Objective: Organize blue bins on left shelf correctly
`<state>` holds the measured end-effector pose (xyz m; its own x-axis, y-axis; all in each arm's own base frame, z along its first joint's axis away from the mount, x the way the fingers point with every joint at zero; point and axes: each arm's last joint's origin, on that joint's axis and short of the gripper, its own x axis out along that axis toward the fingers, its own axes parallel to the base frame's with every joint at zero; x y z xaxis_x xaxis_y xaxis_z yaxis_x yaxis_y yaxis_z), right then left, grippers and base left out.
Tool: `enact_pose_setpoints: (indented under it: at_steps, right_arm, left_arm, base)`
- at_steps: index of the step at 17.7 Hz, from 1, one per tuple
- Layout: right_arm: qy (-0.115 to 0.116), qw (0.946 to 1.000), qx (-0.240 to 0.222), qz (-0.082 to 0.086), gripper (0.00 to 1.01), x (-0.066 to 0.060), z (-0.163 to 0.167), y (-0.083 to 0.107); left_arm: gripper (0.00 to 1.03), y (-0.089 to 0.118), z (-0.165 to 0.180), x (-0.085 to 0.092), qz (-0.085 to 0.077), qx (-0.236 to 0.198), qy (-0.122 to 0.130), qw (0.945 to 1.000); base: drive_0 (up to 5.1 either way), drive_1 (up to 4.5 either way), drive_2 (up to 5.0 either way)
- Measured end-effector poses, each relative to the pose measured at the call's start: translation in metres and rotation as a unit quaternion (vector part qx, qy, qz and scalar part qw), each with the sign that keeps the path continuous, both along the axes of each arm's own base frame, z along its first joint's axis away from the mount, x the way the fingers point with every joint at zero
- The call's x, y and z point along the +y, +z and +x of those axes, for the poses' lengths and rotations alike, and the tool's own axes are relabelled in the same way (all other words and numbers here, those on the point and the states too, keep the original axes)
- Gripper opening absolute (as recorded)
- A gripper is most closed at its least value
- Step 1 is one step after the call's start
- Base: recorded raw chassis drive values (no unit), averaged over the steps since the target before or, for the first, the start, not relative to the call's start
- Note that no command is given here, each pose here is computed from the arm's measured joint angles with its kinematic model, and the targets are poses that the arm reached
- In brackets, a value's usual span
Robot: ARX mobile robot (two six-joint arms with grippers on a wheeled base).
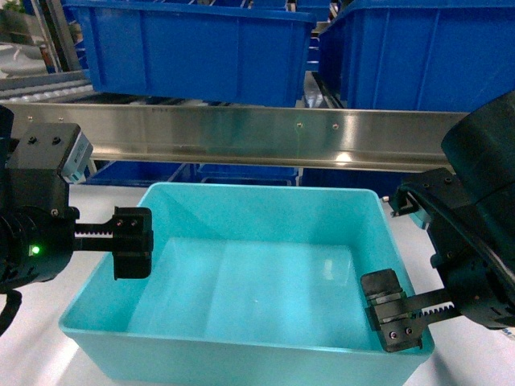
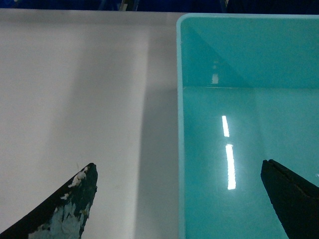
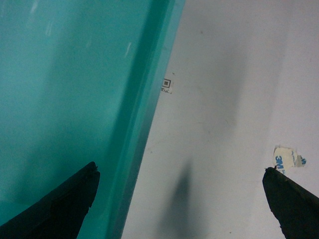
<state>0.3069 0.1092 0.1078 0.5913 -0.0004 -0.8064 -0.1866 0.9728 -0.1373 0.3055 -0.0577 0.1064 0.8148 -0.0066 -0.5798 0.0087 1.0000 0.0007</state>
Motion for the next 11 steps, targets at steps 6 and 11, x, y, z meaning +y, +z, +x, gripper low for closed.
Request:
enact_pose_setpoints:
  at_steps: [6,11]
  right_arm:
    - [-0.004,1.0,0.006,0.006,0.98,0.006,0.003,-0.003]
    - [-0.013,0.9999,0.002,0.01,0.98,0.002,0.006,-0.007]
  left_arm:
    - [0.98,-0.017,0.003,-0.004,0.002,0.025,0.007,0.9997]
    - [0.98,-0.032,0.0,-0.012,0.002,0.051,0.019,0.9985]
  base:
    - [0.0,0.0,0.0]
    - [0.0,0.0,0.0]
